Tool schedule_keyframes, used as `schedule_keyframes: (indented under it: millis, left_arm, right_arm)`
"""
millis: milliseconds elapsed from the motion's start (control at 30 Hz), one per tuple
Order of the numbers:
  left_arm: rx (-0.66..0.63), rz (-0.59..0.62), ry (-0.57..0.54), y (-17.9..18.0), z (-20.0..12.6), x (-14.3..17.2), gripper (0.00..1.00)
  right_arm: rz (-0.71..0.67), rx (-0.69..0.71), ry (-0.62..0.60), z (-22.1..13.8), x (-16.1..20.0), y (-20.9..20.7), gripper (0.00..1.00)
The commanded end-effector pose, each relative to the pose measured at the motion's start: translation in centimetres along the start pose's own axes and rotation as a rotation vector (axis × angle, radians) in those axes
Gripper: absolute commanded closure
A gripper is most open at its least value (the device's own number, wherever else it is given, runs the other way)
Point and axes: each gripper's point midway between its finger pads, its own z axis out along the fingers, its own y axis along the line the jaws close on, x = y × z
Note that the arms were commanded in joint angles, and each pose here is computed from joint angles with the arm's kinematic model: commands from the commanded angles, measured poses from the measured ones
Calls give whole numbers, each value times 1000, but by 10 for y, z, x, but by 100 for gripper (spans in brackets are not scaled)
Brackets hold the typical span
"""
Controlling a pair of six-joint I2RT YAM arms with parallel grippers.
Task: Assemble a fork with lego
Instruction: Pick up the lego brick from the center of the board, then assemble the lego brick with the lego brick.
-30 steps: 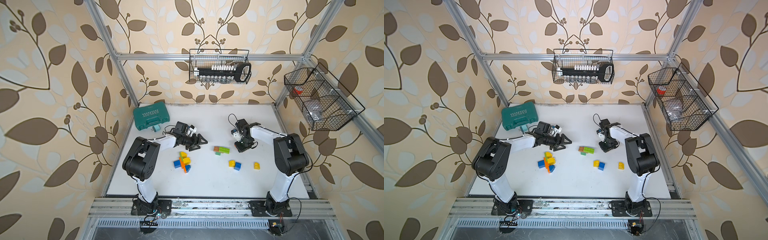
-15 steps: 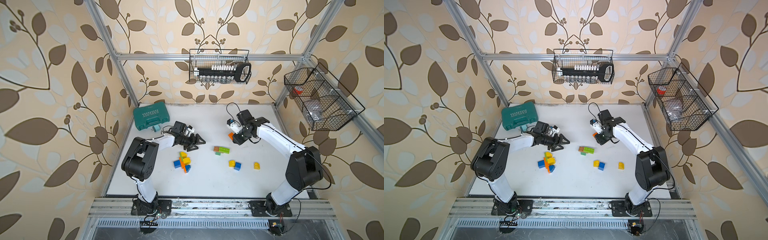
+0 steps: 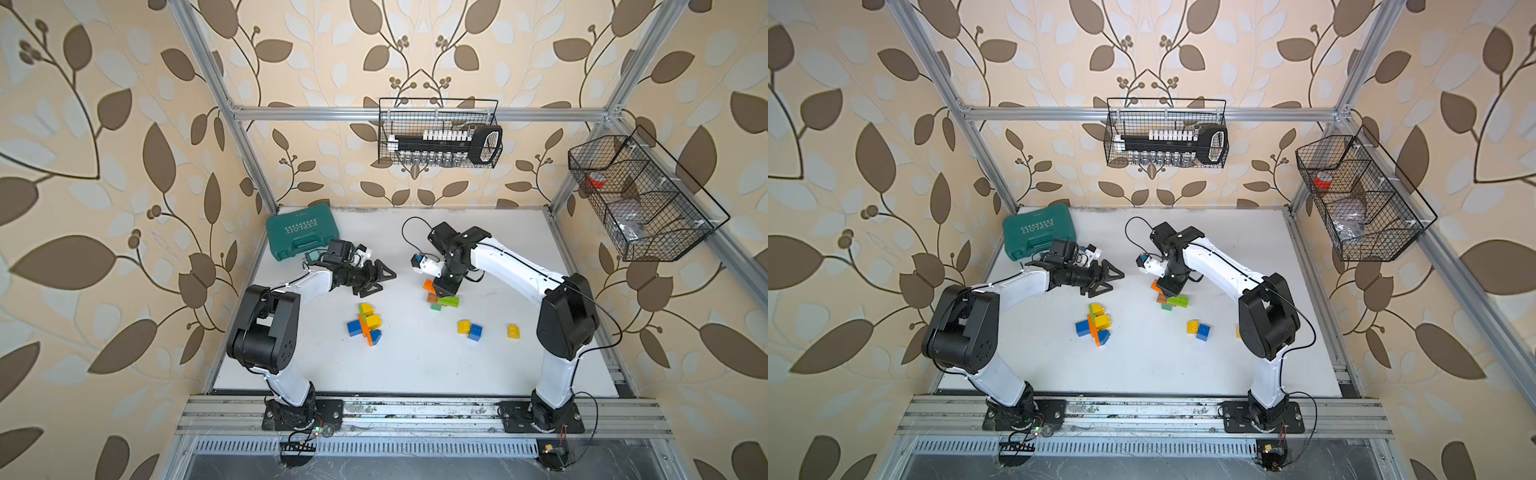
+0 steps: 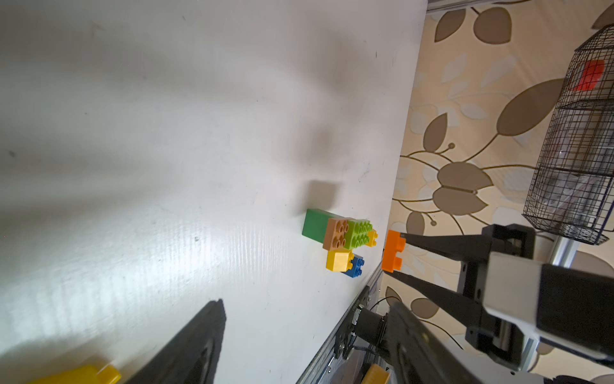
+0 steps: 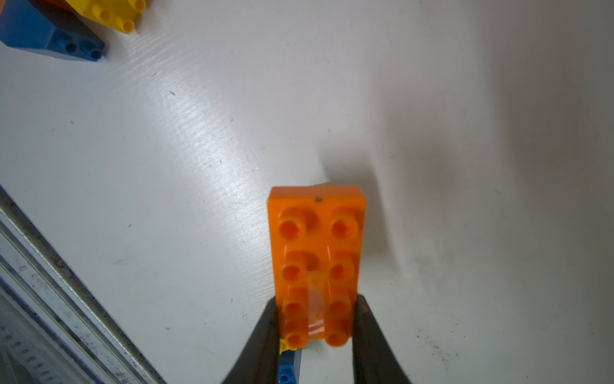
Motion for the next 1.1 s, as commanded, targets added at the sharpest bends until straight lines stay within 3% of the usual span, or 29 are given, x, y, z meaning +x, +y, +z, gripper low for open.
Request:
schedule_keyframes:
  millis: [0,133,1067]
  left_arm:
    - [39,32,0,-9,-11,5,21]
    - [44,27,-1,-8,-11,5,21]
    - [41,2,3,1,-7,6,21]
  right_arm:
    - [-87,36,41,0,-4,-6,91]
    - [-119,20,84,12,-7,-1,90]
    - [-111,-46,81,52,0,10,87]
